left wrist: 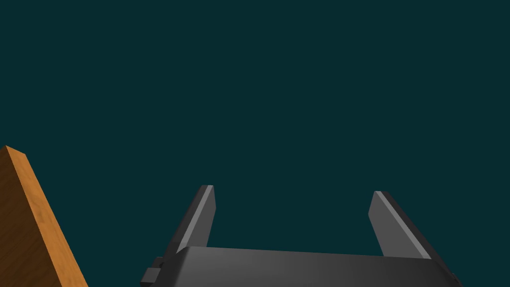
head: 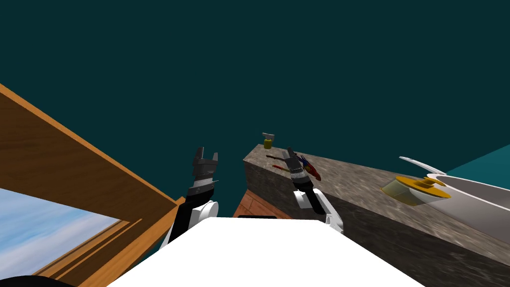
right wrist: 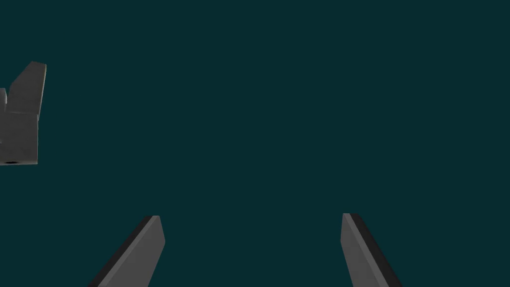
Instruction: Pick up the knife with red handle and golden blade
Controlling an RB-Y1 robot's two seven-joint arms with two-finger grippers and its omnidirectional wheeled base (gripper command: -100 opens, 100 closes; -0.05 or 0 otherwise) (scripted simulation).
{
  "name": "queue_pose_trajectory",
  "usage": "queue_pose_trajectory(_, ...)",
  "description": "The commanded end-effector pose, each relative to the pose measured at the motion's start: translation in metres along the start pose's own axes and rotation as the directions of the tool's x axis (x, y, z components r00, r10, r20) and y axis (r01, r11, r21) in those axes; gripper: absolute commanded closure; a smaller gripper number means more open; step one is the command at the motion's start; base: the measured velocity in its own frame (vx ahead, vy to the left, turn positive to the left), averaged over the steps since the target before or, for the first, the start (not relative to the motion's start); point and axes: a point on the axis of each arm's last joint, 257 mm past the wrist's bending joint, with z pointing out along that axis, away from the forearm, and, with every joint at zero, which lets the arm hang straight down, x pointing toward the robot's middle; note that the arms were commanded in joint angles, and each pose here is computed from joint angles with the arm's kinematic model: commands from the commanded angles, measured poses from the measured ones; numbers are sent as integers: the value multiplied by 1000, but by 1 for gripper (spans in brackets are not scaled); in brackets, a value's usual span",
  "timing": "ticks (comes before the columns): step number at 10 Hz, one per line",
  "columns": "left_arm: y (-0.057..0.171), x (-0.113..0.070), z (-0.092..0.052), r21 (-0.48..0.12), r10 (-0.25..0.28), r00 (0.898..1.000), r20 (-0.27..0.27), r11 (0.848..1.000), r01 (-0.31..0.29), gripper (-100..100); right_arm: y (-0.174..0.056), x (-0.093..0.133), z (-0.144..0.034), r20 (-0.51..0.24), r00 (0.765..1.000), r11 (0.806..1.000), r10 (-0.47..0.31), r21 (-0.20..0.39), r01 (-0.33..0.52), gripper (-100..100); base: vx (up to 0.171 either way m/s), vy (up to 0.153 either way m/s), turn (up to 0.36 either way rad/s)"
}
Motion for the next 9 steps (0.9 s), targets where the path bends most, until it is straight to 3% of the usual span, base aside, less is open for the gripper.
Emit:
queue_pose_trajectory(1, 0, 0, 0, 0, 0, 1000, 0, 1000, 0, 0, -3, 11, 8, -55, 998, 999, -29, -27, 28, -100, 43, -38, -5)
queue_pose_trajectory(5, 0, 0, 0, 0, 0, 1000, 0, 1000, 0, 0, -10, 35, 20, -168, 980, 992, -108, -78, 96, -100, 34, -32, 0)
queue_pose_trajectory(7, 0, 0, 0, 0, 0, 1000, 0, 1000, 0, 0, -13, 41, 21, -188, 972, 988, -142, -80, 129, -100, 18, -20, 4)
queue_pose_trajectory(9, 0, 0, 0, 0, 0, 1000, 0, 1000, 0, 0, -18, 55, 27, -250, 950, 980, -189, -110, 166, -100, 19, -27, 5)
